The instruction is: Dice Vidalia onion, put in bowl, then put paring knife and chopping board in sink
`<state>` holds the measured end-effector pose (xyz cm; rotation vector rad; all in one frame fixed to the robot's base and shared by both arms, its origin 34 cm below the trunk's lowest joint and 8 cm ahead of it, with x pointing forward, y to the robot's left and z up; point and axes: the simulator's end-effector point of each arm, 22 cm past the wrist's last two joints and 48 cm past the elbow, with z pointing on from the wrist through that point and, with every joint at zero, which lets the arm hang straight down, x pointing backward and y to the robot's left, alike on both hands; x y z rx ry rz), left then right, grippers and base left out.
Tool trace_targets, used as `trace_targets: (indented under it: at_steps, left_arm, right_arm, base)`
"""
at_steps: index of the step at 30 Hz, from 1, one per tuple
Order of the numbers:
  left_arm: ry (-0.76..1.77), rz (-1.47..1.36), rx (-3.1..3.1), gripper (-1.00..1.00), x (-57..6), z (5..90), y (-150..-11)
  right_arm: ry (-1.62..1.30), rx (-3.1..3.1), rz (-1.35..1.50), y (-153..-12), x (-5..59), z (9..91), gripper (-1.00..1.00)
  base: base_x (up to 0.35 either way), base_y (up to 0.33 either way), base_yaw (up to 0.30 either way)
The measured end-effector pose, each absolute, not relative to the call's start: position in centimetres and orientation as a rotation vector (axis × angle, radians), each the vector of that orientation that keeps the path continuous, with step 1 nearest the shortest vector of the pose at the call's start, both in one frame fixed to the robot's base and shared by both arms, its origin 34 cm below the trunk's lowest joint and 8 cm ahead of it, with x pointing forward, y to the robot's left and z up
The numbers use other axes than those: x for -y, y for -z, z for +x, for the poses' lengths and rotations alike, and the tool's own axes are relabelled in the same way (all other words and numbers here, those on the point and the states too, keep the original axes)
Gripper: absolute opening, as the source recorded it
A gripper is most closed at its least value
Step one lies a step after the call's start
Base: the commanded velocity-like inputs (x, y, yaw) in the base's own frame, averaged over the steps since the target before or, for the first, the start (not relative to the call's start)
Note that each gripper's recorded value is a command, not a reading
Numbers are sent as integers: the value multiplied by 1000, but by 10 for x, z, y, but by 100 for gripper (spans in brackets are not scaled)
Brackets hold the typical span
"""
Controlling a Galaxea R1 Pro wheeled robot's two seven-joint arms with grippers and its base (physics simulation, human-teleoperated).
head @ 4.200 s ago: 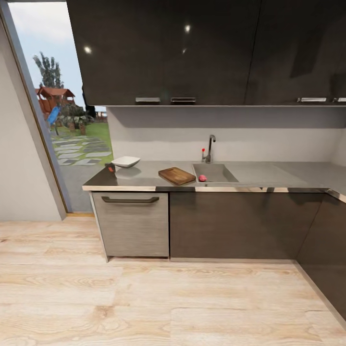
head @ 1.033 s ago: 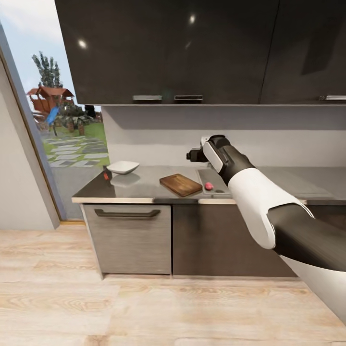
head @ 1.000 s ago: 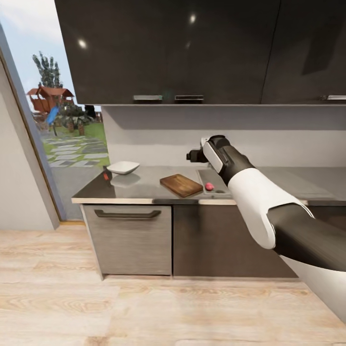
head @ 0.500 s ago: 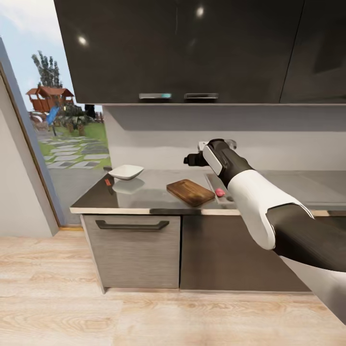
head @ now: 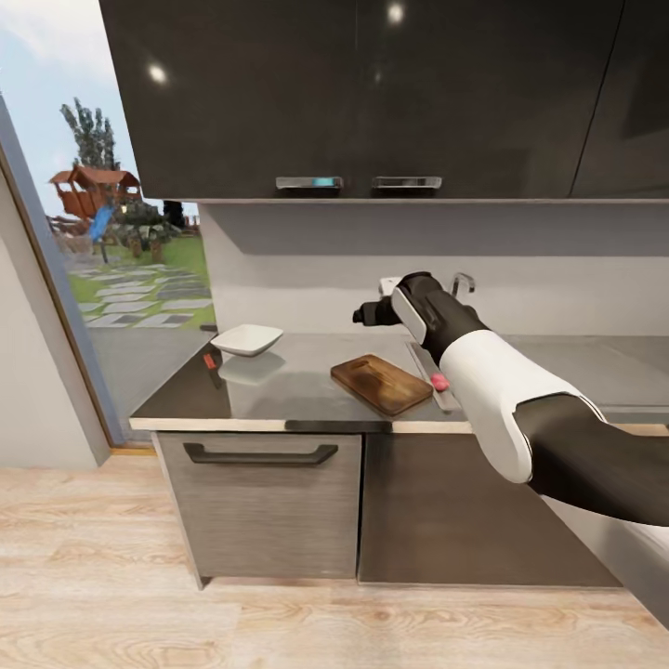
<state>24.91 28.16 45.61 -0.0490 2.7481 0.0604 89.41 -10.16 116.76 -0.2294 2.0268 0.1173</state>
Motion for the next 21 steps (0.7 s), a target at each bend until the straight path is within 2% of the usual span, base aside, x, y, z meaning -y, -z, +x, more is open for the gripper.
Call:
trace_targets:
  at_steps: [21]
  left_arm:
    - [-78, -47, -2765, 100, -290, 244, -483]
  right_arm:
    - [-87, -2098, -259, -1154, 107, 898, 100]
  base:
    - [2, 0, 0]
